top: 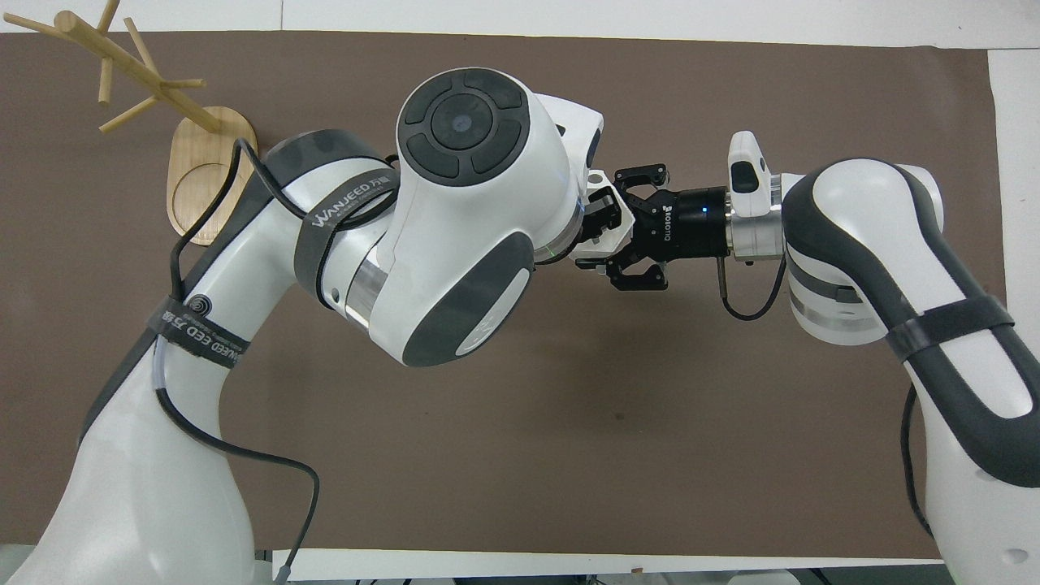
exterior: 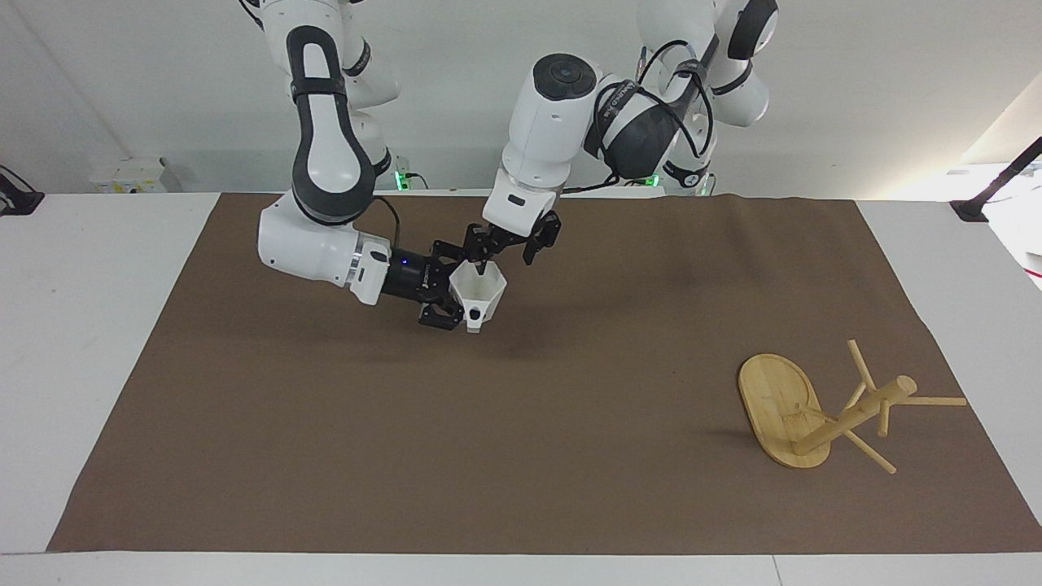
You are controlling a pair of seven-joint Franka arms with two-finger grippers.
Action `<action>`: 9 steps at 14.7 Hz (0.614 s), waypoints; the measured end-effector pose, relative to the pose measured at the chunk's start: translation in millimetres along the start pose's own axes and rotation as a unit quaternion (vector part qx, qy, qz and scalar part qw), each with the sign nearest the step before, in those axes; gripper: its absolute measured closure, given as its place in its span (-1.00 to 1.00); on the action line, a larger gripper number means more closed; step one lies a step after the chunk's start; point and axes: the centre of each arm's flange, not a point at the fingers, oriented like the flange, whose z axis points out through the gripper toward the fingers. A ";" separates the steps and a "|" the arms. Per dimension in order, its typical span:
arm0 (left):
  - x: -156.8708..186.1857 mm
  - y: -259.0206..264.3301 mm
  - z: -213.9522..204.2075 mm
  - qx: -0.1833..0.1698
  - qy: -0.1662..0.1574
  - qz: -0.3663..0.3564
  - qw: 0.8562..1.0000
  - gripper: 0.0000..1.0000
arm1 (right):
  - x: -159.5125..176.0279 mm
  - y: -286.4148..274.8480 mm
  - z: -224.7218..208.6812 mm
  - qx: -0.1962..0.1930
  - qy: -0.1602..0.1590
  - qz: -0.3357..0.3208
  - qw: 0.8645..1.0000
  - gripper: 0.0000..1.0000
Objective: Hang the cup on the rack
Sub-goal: 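Grasp the white cup with the left gripper beside the right gripper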
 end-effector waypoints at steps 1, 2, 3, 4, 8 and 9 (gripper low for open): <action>2.6 0.4 3.0 -0.004 -0.003 -0.004 1.000 -0.10 | -0.1 0.0 -0.1 0.000 0.000 0.000 1.000 -0.58; 6.1 0.6 5.8 -0.008 -0.002 -0.007 1.000 0.13 | -0.2 0.1 -0.2 0.000 0.000 0.000 1.000 -0.58; 9.0 0.9 8.3 -0.011 0.000 -0.009 1.000 0.34 | -0.3 0.1 -0.2 0.000 0.000 0.000 1.000 -0.58; 10.6 1.2 10.3 -0.013 0.000 -0.010 1.000 0.55 | -0.3 0.1 -0.2 0.000 0.000 0.000 1.000 -0.58; 13.9 -0.5 13.9 -0.009 0.001 -0.021 1.000 0.87 | -0.6 1.2 -0.4 -0.007 -0.004 -0.004 1.000 -0.58; 13.8 -0.5 14.0 -0.008 0.002 -0.021 1.000 0.88 | -0.4 1.3 -0.2 -0.008 -0.004 -0.004 1.000 -0.58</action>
